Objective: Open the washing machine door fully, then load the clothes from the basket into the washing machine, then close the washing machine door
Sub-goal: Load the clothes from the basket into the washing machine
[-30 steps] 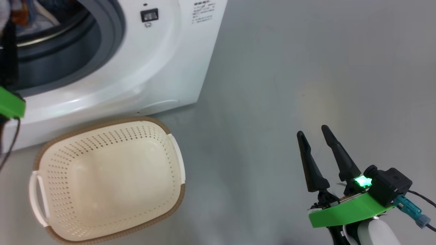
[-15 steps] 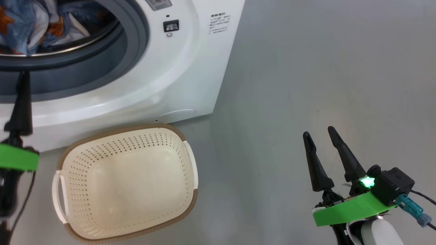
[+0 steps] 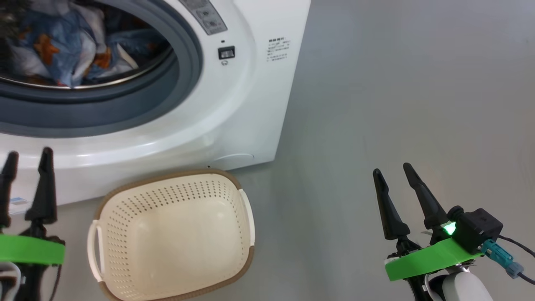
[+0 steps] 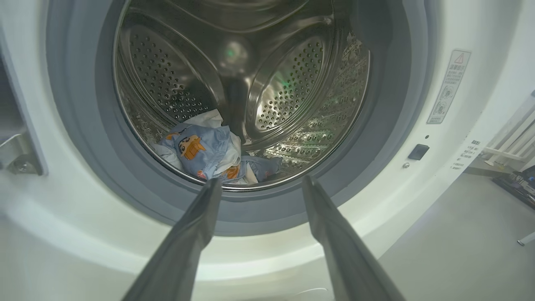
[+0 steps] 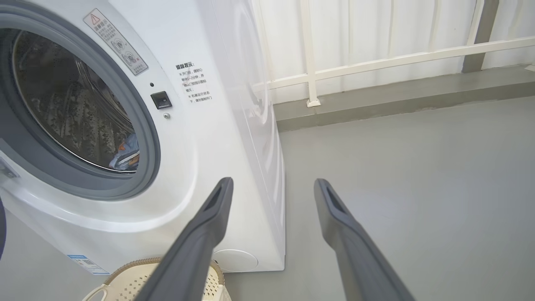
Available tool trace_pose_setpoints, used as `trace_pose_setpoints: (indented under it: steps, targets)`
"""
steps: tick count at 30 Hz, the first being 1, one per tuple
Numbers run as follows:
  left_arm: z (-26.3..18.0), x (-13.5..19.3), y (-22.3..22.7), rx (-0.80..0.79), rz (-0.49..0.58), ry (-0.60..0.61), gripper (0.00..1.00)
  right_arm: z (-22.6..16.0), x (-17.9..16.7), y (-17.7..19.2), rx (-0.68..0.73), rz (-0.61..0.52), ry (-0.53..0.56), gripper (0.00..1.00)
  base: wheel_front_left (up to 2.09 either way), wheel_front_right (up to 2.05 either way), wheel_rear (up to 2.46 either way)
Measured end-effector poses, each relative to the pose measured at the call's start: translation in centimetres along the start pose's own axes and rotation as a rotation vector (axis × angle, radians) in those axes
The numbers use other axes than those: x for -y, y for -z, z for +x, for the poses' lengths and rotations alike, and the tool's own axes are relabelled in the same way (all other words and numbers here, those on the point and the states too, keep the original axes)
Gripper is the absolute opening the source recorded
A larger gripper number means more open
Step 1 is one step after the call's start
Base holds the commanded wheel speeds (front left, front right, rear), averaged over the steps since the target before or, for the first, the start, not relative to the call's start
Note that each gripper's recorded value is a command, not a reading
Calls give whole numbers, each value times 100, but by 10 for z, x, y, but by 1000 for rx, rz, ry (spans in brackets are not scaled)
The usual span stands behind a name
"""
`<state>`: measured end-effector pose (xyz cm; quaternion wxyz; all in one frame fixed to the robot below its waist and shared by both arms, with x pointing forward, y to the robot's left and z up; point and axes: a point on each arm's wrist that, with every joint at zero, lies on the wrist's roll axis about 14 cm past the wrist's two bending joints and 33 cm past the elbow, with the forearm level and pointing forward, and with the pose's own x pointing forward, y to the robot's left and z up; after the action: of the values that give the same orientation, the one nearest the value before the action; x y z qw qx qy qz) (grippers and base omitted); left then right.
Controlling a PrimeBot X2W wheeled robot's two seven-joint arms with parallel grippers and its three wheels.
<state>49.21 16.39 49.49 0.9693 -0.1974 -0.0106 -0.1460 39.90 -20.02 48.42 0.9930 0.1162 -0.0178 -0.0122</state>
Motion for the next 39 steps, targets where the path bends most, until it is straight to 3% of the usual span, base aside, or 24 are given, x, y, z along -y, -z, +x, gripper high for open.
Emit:
trace_pose_setpoints:
  steps: [16,39]
  targets:
    - [-58,1,-19,48,-4,-92,100,-2,-24,-20,57,14,-72,100,0,0,0]
    - [-106,-9,-36,102,44,-186,100,-5,-43,-37,103,-16,-131,100,0,0,0]
